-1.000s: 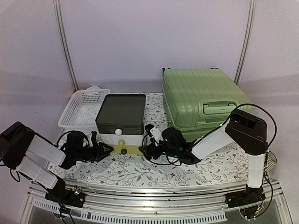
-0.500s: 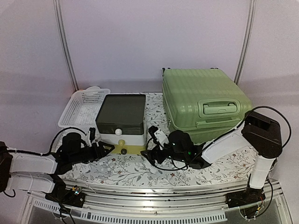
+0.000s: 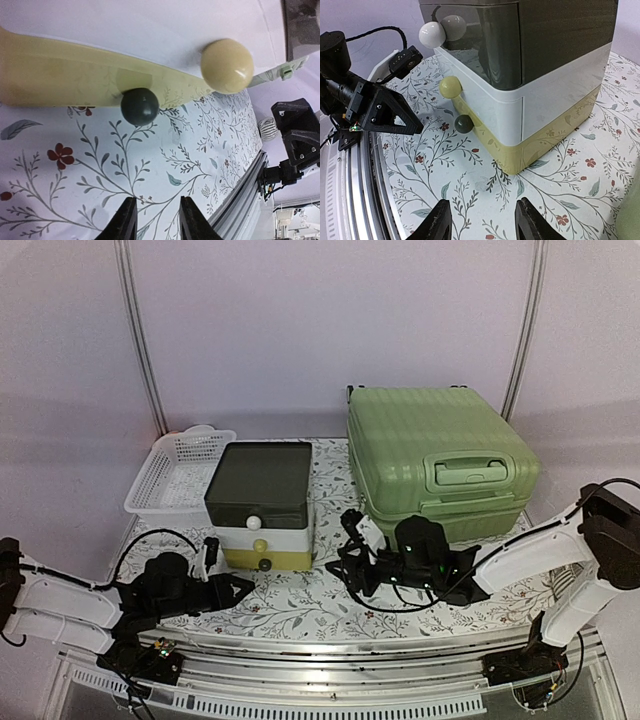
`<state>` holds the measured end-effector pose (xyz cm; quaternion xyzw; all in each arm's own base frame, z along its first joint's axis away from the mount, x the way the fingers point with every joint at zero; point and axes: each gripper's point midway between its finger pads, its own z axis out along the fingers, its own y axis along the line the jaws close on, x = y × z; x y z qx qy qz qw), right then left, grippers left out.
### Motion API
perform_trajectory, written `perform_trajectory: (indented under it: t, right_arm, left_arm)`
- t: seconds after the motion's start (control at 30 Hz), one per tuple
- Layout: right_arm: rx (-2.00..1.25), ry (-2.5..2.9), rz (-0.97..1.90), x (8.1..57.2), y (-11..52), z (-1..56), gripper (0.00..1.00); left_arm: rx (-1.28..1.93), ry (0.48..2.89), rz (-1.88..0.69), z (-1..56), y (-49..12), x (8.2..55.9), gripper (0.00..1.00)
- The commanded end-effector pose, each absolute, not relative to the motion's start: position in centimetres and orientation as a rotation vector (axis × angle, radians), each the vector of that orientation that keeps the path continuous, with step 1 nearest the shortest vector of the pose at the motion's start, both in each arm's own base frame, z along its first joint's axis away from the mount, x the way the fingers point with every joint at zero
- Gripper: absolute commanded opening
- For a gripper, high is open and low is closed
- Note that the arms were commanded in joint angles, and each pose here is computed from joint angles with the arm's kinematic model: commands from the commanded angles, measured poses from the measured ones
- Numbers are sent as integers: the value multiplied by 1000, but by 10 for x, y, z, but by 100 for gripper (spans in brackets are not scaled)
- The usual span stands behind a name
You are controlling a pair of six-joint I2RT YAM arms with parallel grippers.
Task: Open, take out, and arrange the luggage
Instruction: Move the storage box to the corner of the board.
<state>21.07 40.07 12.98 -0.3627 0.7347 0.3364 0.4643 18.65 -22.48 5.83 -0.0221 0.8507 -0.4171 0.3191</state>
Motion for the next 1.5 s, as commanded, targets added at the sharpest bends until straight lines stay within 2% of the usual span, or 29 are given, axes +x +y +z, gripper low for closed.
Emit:
perform_trajectory:
  t: [0.0, 0.47, 0.8, 1.0, 1.47]
  right_arm:
    - [-941, 1844, 816, 195, 381, 122, 44]
    - [-1105, 1798, 644, 192, 362, 109, 44]
    - [-1066, 1800, 672, 196, 369, 110, 45]
    - [-1021, 1808, 705, 197, 369, 112, 45]
    - [-1003, 1815, 711, 197, 368, 110, 45]
  left_arm:
    - [-114, 2116, -1089, 83, -234, 198, 32]
    - [-192, 2106, -1075, 67, -240, 213, 29]
    - [-275, 1998, -1253, 83, -255, 230, 20]
    - [-437, 1941, -1353, 84, -251, 234, 21]
    - [-636, 1842, -1498, 87, -243, 206, 0]
